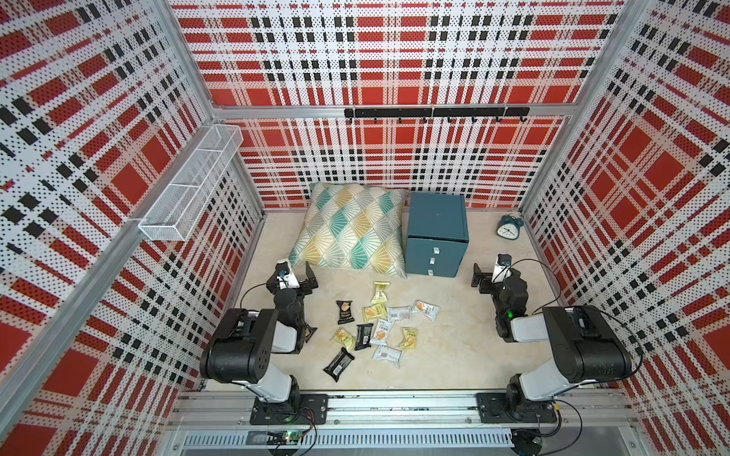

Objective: Place the cookies into the drawer by color
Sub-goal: Open the drawer in the storage box.

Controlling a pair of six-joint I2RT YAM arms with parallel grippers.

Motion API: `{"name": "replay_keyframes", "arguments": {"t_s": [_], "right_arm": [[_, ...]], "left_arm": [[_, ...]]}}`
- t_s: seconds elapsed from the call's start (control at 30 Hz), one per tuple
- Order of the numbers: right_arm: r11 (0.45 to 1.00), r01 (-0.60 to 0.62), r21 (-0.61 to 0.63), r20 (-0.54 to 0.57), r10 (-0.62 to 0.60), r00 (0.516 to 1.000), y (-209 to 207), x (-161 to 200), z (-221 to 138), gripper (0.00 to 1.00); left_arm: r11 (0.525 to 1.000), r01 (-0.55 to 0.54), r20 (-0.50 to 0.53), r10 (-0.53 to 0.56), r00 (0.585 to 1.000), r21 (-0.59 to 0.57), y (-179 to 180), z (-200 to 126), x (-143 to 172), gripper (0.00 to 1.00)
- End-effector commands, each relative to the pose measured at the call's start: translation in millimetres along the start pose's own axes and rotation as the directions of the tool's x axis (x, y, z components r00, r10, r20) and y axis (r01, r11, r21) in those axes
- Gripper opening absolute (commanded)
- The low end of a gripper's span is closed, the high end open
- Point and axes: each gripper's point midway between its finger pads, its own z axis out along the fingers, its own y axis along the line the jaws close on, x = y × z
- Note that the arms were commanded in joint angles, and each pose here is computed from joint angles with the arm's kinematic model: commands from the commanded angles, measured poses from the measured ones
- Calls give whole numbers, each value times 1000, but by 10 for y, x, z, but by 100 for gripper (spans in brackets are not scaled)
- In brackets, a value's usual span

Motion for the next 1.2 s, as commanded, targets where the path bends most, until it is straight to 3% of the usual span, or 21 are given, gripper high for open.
{"name": "replay_keyframes", "arguments": {"t_s": [0.0,1.17], "right_arm": [[1000,0,-5,20,0,1000,11,-75,6,100],[1000,2,-3,29,-2,1000,6,-95,-5,100]], "left_arm": [[1000,5,42,-6,999,6,-24,18,-120,99],[1000,-4,72,5,997,-21,-42,-34,-227,99]]}}
